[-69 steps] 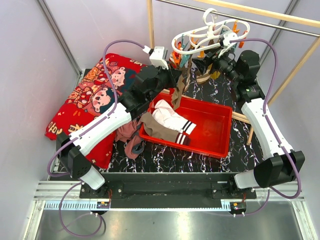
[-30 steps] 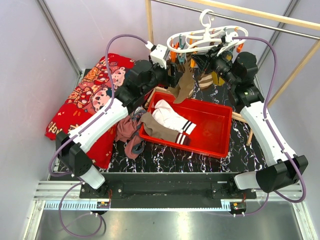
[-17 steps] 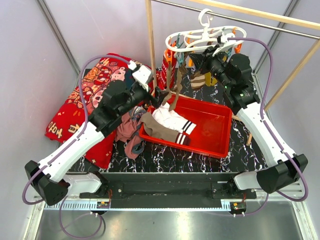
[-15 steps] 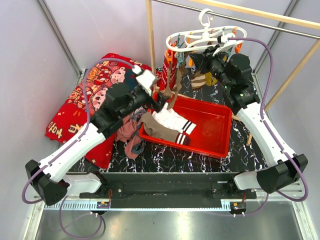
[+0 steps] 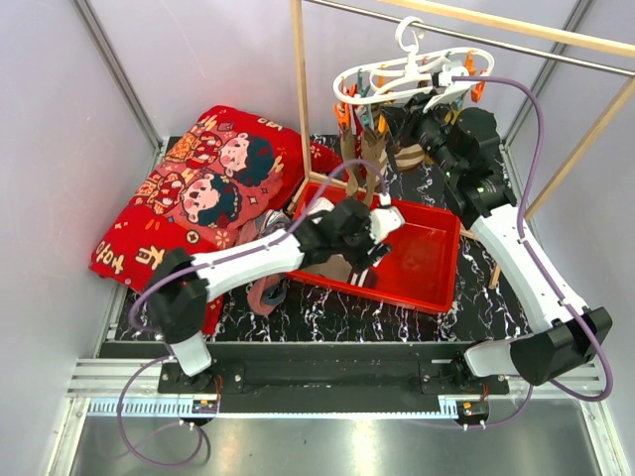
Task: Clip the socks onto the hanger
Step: Pick up the sock from the bin.
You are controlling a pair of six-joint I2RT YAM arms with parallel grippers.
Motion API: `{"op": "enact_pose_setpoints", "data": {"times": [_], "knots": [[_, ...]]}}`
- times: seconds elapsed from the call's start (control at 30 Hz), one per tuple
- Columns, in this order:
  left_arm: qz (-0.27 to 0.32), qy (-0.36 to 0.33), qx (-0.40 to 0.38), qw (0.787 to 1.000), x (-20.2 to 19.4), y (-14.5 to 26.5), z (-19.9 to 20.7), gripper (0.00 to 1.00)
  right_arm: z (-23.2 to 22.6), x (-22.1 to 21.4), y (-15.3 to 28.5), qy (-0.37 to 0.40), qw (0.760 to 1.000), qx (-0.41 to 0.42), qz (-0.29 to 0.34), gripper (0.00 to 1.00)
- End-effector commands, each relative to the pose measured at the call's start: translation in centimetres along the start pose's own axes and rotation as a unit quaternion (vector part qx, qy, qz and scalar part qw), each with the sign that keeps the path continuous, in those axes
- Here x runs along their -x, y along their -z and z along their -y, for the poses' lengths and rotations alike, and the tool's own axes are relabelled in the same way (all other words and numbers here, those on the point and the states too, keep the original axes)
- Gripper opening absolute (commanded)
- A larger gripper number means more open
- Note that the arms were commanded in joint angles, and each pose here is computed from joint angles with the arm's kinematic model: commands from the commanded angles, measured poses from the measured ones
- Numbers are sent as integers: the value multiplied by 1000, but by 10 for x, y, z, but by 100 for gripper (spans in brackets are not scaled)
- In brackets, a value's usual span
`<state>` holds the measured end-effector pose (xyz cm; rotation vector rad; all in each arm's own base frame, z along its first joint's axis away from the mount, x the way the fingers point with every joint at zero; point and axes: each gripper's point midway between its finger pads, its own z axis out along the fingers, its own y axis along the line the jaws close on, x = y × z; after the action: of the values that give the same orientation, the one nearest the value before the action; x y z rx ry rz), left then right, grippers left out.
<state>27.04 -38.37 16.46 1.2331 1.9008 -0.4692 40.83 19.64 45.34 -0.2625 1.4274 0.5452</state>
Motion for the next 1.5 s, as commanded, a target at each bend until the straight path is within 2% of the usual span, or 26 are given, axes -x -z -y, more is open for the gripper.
{"op": "enact_pose_setpoints", "data": {"times": [0.0,0.03,0.1,0.17,0.2,0.27,0.43,0.77,0.93,1.07,1.17,1.2,1.3,1.47], "knots": [[-49,-31,24,998,0,-20,-6,72,-12,-1,9,6,1000,18,-7,9],[-46,-33,26,998,8,-23,-9,70,-13,-1,9,5,1000,19,-8,9],[-75,-38,23,996,-5,-43,-8,65,-13,-3,8,6,1000,20,-10,9],[-83,-41,23,995,-1,-52,-10,64,-12,-4,8,7,1000,20,-10,9],[-107,-44,20,993,-16,-64,-9,62,-12,-5,8,7,1000,20,-12,9],[-110,-48,22,993,-11,-73,-11,62,-13,-4,8,9,1000,20,-11,9],[-145,-58,12,988,-32,-100,-9,59,-12,-5,8,11,1000,19,-12,9],[-186,-50,-9,981,-61,-120,-12,57,-11,-10,8,14,1000,20,-16,9],[-217,-40,-54,974,-83,-127,4,55,-12,-8,10,13,1000,20,-15,9],[-223,-31,-67,972,-90,-130,11,47,-11,-10,10,13,1000,18,-17,9],[-217,-25,-70,973,-86,-130,12,32,-12,-11,10,12,1000,20,-17,9],[-214,-24,-69,974,-82,-129,12,18,-11,-11,10,12,1000,19,-18,9],[-204,-19,-63,977,-75,-128,10,3,-11,-9,10,12,1000,19,-15,9],[-186,-6,-50,981,-63,-125,7,0,-12,-8,11,11,1000,19,-14,9]]}}
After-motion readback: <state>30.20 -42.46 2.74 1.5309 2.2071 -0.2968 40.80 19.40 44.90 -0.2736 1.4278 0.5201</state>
